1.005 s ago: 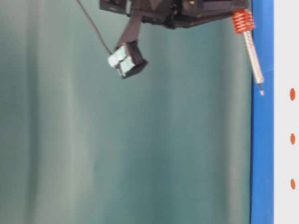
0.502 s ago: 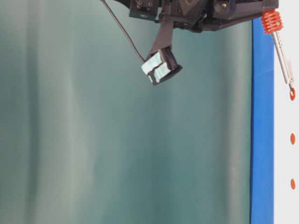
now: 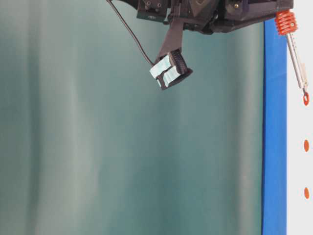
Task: Touch the tip of the soldering iron to the mark.
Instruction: 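Lower the iron tip onto the rightmost red dot and hold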
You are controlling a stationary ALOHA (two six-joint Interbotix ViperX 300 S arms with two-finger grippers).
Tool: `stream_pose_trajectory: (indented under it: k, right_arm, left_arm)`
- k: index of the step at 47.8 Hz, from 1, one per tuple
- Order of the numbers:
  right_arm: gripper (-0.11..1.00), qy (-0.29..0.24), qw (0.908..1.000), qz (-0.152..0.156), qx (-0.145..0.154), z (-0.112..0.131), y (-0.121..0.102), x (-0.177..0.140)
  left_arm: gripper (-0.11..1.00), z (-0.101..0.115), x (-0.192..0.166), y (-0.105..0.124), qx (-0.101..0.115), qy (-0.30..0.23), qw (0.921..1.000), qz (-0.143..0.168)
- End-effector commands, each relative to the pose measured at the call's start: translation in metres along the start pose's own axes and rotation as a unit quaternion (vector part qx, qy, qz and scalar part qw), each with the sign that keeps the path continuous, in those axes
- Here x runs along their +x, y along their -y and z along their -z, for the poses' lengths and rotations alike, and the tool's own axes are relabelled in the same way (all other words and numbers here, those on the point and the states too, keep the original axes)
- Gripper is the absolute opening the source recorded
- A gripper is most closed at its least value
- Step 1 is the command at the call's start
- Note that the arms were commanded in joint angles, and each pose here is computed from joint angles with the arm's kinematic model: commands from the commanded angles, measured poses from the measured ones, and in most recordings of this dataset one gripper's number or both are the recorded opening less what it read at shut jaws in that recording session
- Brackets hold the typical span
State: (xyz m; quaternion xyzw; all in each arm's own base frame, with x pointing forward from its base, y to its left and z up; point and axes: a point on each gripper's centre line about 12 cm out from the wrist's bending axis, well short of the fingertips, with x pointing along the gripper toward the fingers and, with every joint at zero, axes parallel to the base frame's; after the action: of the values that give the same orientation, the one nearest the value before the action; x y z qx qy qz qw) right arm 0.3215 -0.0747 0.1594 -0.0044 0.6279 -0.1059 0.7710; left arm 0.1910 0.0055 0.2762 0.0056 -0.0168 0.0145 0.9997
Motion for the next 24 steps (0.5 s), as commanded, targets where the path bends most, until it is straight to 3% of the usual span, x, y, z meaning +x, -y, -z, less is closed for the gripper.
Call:
stream_pose_trajectory:
  k: [1,24]
  right_arm:
    - [0.07,0.013,0.9999,0.000,0.001,-0.0039,0.0008,-0.0060]
    - [0.07,0.012,0.9999,0.000,0.004,-0.0039,0.0007,-0.0055]
  left_arm:
    - [0.00,-0.0047,0.0015,-0.0006,-0.001,0.008,1.0000,-0.002]
    - [0.00,-0.0041,0.0014,-0.0006,-0.003,0.008,1.0000,-0.002]
